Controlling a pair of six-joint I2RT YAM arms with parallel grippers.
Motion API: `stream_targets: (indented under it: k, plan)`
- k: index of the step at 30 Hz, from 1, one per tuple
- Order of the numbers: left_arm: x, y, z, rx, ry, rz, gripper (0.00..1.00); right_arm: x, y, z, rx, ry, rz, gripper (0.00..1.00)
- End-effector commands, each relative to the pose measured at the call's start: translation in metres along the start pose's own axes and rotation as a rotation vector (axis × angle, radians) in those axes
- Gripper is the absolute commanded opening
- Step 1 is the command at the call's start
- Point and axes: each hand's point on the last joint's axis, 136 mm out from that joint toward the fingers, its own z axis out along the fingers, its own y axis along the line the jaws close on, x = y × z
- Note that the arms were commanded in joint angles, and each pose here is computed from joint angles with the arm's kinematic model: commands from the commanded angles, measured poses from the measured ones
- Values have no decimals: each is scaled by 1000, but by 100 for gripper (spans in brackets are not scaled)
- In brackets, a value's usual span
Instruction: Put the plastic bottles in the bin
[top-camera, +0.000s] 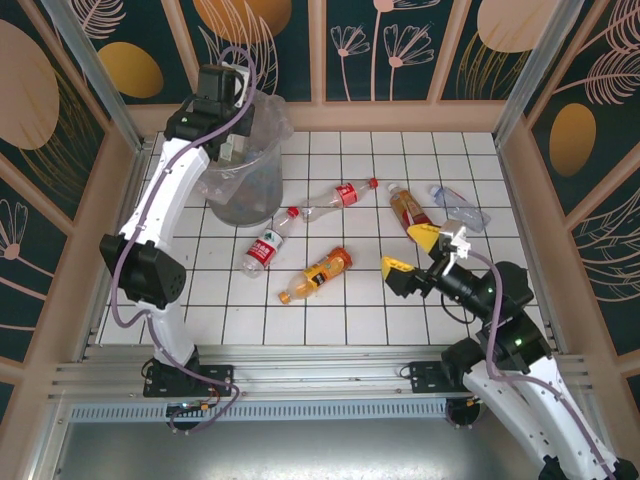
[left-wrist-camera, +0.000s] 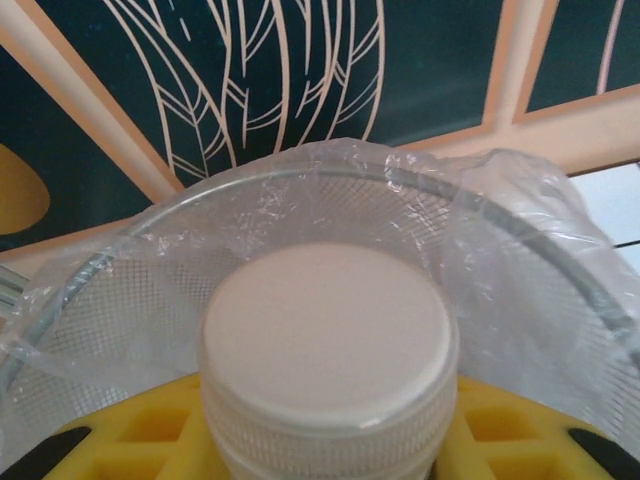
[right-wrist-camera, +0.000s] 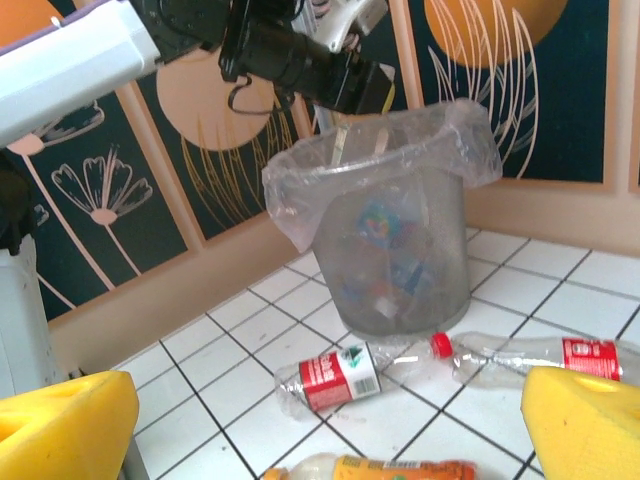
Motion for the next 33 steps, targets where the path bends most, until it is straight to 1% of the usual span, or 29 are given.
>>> stream_targets:
  k: [1, 6, 13, 18, 20, 23, 25, 29, 33]
  plan:
    - [8, 9, 8, -66, 46, 41, 40, 6, -2, 7, -4, 42, 33, 99]
    - [27, 14, 20, -111, 117, 71, 43, 5, -7, 9, 25, 37, 31, 99]
    - [40, 11, 33, -118, 150, 85, 46, 3, -11, 10, 41, 24, 38, 99]
    - [52, 23, 39, -197, 194, 109, 46, 2, -41, 7, 214, 6, 94, 99]
    - [55, 26, 37, -217, 211, 116, 46, 2, -39, 7, 202, 4, 92, 99]
    - [64, 32, 35, -249, 243, 124, 47, 3, -24, 11, 108, 13, 70, 99]
    - [69, 29, 36, -228, 251, 119, 48, 4, -22, 12, 96, 19, 69, 99]
    - [68, 25, 39, -214, 245, 105, 55, 3, -23, 13, 104, 24, 64, 99]
    - [58, 17, 38, -164, 210, 63, 69, 5, -27, 13, 122, 27, 84, 99]
